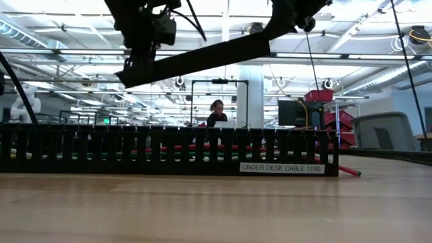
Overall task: Ziptie cables
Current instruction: Close the black cable duct
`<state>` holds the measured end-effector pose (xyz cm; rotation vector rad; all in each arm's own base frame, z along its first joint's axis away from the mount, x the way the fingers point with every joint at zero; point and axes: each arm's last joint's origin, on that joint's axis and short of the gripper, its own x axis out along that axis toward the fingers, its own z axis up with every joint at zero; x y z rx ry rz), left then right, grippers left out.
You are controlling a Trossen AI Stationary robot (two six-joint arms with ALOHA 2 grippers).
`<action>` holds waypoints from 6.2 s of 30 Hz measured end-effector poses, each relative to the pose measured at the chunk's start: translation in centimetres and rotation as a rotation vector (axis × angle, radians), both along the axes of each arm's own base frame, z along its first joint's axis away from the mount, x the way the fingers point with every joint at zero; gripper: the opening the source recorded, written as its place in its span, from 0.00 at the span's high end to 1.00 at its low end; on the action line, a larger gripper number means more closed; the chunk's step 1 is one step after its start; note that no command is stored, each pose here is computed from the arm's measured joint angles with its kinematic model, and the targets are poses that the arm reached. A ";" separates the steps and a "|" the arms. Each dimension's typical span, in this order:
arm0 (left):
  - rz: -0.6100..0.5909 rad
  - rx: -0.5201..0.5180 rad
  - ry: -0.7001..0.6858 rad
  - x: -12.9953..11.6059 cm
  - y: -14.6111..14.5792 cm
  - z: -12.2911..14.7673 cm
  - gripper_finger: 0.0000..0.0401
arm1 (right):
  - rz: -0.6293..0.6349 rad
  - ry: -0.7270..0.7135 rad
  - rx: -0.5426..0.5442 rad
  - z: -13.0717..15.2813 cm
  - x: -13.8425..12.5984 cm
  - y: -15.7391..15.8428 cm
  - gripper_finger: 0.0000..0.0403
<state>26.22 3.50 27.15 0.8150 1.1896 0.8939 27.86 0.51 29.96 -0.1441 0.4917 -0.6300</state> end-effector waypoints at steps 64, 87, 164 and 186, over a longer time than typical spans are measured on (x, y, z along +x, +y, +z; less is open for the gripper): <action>-0.477 -1.009 -1.534 -15.6 -1.0 13.2 0.72 | 0.289 -0.171 0.161 10.2 -14.8 3.0 1.00; -0.489 -1.292 -1.370 -17.8 -2.2 11.9 0.72 | 0.427 -0.319 0.299 11.6 -14.4 3.3 1.00; -0.489 -1.117 -1.245 -10.7 -0.3 10.8 0.72 | 0.400 -0.857 0.328 16.5 -13.7 1.7 1.00; -0.392 -0.925 -1.215 -10.9 0.2 10.3 0.99 | 0.329 -0.674 0.350 14.5 -13.0 1.8 0.77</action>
